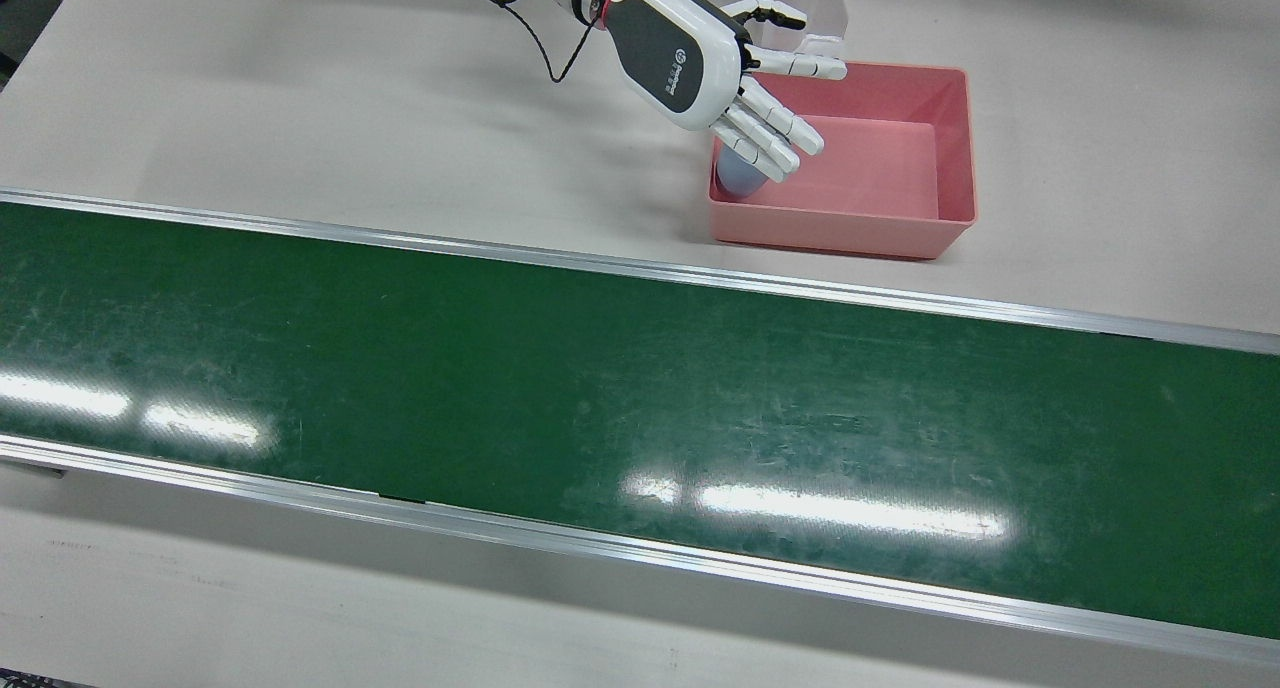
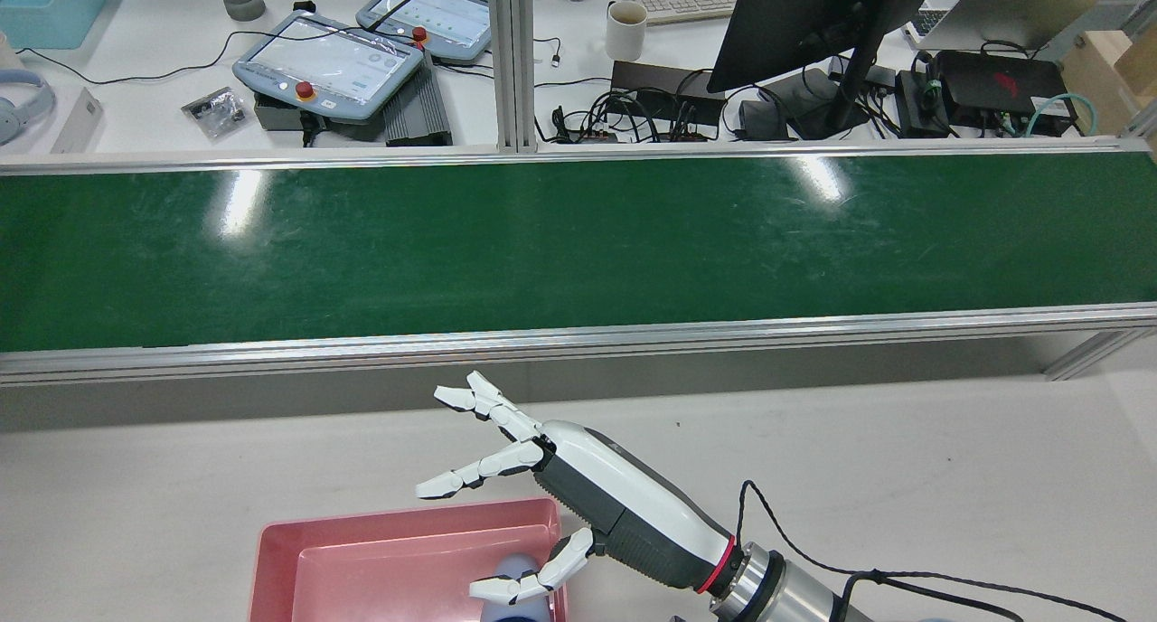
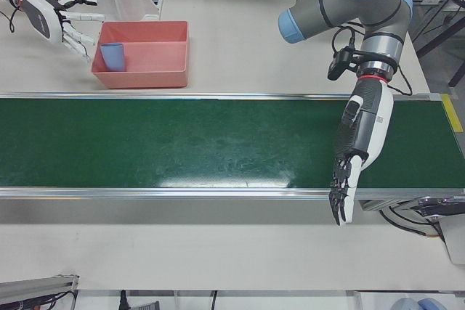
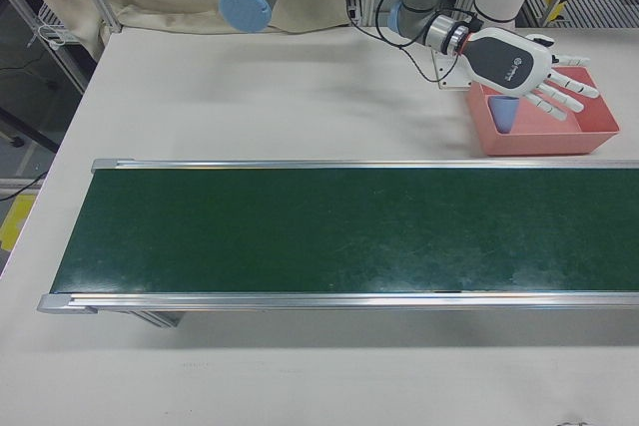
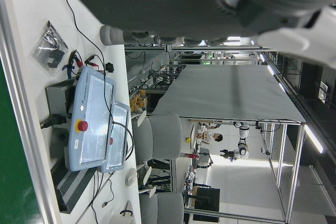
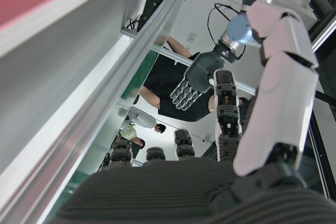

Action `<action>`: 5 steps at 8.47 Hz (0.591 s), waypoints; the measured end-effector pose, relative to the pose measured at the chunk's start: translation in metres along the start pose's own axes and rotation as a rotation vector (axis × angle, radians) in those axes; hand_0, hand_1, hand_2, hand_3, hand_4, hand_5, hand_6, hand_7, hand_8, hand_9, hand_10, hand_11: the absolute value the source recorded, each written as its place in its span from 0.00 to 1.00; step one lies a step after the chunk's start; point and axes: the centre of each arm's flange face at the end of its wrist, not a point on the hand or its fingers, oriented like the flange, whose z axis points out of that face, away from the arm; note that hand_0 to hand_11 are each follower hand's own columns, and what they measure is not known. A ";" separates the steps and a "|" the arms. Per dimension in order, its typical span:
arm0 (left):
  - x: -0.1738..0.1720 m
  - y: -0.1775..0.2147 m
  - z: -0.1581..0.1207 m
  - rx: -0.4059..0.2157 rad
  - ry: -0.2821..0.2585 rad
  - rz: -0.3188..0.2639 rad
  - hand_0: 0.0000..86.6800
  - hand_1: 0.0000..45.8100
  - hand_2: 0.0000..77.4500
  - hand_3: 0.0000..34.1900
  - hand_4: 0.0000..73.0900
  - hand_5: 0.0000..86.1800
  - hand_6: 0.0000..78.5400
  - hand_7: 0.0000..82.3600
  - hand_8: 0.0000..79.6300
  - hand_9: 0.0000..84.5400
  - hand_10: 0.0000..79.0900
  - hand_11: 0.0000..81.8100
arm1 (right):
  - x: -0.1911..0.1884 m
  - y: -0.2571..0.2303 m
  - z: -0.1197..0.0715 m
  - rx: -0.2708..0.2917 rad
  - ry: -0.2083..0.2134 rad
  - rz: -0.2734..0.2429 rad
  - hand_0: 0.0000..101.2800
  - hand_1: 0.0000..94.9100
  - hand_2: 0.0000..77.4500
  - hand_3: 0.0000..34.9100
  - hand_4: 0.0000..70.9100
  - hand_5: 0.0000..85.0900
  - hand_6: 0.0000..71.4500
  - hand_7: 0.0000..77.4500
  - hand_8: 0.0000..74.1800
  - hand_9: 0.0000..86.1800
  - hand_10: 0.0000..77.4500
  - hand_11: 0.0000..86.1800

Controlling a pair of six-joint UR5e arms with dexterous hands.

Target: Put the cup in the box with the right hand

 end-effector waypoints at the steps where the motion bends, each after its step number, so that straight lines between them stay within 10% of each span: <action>1: 0.000 0.000 0.000 0.000 0.000 0.000 0.00 0.01 0.01 0.00 0.00 0.00 0.00 0.00 0.00 0.00 0.00 0.00 | -0.029 -0.022 0.003 0.015 -0.036 -0.021 0.52 0.20 0.33 0.25 0.35 0.06 0.02 0.18 0.01 0.02 0.04 0.08; 3: 0.000 0.000 0.000 0.000 0.000 0.000 0.00 0.01 0.01 0.00 0.00 0.00 0.00 0.00 0.00 0.00 0.00 0.00 | -0.118 -0.105 -0.004 0.095 -0.102 -0.071 0.52 0.18 0.33 0.14 0.45 0.06 0.08 0.26 0.00 0.03 0.06 0.09; 5: 0.000 0.000 0.000 0.000 0.000 0.000 0.00 0.01 0.01 0.00 0.00 0.00 0.00 0.00 0.00 0.00 0.00 0.00 | -0.203 -0.201 -0.032 0.239 -0.144 -0.099 0.53 0.20 0.42 0.00 0.70 0.05 0.14 0.56 0.01 0.08 0.11 0.15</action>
